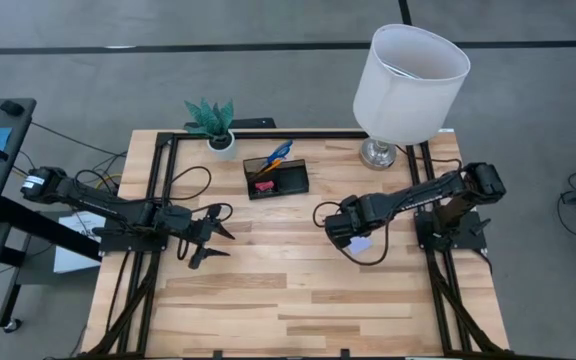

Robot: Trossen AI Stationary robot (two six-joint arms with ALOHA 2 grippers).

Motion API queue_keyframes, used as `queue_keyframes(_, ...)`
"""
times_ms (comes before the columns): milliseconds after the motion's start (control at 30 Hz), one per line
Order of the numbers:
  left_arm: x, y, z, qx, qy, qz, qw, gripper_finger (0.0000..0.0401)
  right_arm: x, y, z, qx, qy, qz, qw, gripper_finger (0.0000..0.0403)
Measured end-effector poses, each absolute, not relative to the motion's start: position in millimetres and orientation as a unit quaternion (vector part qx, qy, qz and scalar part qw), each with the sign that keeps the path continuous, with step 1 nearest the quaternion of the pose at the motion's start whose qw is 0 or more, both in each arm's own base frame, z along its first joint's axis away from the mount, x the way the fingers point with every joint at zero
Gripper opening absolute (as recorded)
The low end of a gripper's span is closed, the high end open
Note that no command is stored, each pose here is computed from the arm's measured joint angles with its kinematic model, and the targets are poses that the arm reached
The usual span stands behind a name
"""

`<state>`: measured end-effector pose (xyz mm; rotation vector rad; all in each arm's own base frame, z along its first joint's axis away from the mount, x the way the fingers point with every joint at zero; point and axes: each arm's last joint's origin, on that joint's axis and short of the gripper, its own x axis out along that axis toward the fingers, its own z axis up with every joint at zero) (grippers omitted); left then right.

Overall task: Pick and place office supplies into organizer
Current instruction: Put the purple sticky note into the black desk organizer

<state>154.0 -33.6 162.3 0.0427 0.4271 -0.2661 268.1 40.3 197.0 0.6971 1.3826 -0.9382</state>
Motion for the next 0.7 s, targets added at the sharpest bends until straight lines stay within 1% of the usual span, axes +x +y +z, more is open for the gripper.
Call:
queue_keyframes(200,154.0,-33.6,162.3,0.019,0.212,-0.131,0.968,0.0223,268.3,41.2,196.9,0.318,0.59,-0.421,0.611,0.0395)
queue_keyframes(367,154.0,-33.6,162.3,0.019,0.212,-0.131,0.968,0.0223,268.1,44.5,196.9,0.298,0.602,-0.4,0.624,0.0395)
queue_keyframes(700,154.0,-33.6,162.3,0.019,0.212,-0.131,0.968,0.0223,270.8,39.8,196.8,0.294,0.603,-0.388,0.632,0.0395)
